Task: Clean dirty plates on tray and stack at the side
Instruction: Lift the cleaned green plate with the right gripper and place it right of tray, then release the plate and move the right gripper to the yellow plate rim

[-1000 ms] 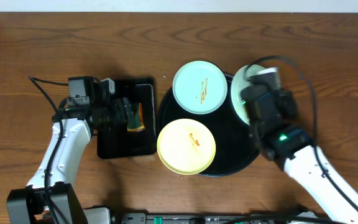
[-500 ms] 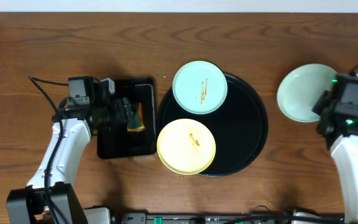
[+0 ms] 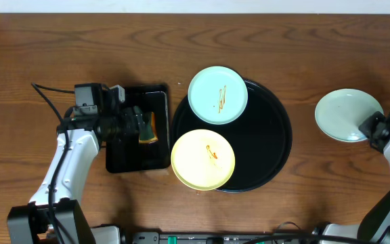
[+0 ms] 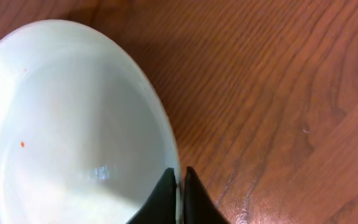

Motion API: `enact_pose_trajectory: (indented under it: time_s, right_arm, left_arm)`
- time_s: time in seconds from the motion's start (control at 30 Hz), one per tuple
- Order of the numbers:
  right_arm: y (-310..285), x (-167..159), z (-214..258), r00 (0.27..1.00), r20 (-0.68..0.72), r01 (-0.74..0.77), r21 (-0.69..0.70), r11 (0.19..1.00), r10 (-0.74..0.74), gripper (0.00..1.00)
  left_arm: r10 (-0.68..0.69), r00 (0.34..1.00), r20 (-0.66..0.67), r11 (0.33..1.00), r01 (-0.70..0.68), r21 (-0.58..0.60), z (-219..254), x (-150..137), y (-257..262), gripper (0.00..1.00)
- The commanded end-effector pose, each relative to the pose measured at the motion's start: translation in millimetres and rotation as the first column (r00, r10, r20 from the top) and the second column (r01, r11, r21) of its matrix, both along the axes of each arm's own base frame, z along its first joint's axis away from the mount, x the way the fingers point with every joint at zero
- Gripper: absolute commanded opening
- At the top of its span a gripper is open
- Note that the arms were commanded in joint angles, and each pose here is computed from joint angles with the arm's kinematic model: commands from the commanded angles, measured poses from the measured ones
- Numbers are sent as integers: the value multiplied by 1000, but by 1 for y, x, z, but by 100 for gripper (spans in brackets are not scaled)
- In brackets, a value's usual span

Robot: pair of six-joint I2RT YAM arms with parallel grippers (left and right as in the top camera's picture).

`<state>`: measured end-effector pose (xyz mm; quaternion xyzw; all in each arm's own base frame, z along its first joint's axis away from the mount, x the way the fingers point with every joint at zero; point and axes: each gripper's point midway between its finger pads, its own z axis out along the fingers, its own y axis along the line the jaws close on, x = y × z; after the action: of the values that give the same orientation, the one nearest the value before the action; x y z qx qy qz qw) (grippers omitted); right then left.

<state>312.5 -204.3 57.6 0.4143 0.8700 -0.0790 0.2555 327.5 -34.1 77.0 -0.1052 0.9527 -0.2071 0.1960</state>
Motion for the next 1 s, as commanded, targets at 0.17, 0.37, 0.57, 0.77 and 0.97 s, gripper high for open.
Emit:
enact_pose_trajectory:
  time_s: [0.17,0.37,0.57,0.77,0.97]
  right_arm:
    - [21,34,26,979,164,-137,90,987,121,46]
    - [98,70,60,867,318,-461,215,861,384,48]
    - [187,80,83,683,286,-727,182,662,672,59]
    - [267,61,67,542,247,-838,235,493,803,63]
    - [328,7,37,428,164,-861,374,346,889,66]
  left_arm:
    - [8,1000,-7,1000,-8,6,-1,-1,1,75]
    - [8,1000,-7,1000,-8,6,-1,-1,1,75]
    - [8,1000,-7,1000,-8,6,-1,-1,1,75]
    - [26,1000,-13,998,-25,49,-5,-1,8,76]
    - [28,999,-33,996,-26,84,-9,-5,10,76]
